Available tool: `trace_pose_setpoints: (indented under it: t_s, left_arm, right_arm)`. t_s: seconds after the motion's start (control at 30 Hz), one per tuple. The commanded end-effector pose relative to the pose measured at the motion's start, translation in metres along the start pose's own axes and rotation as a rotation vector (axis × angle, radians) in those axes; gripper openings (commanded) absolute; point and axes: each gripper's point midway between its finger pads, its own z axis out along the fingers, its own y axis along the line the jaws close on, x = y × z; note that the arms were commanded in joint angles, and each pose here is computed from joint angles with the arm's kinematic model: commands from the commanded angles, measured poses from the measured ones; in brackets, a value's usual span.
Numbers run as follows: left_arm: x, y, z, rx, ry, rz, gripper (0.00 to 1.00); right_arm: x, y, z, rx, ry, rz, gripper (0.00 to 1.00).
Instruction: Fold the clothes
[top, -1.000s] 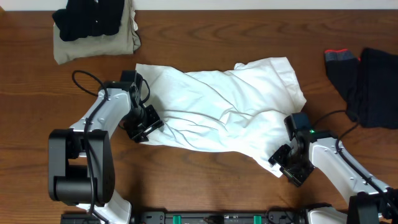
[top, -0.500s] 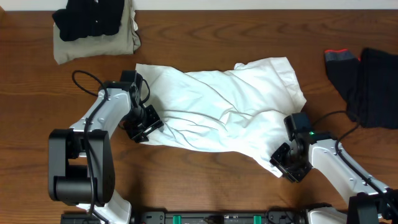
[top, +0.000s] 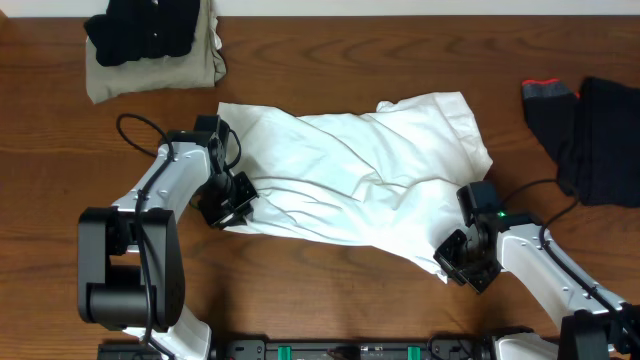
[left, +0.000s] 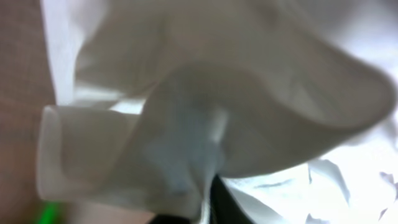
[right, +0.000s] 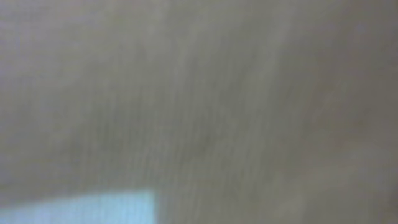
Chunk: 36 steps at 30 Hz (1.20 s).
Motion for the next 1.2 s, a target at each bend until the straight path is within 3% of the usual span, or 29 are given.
trace_pose_setpoints:
  t_s: [0.0, 0.73, 1.17]
  left_arm:
    - [0.008, 0.008, 0.004, -0.039, 0.041, -0.016, 0.07]
    - [0.073, 0.039, -0.037, -0.128, 0.177, -0.029, 0.06]
    - [0.096, 0.043, -0.071, -0.066, 0.084, 0.017, 0.07]
  right_arm:
    - [0.002, -0.018, 0.003, 0.083, -0.009, 0.013, 0.01]
    - [0.005, -0.028, -0.071, 0.248, 0.002, 0.022, 0.01]
    - [-0.005, -0.027, -0.081, 0.263, -0.055, 0.016, 0.01]
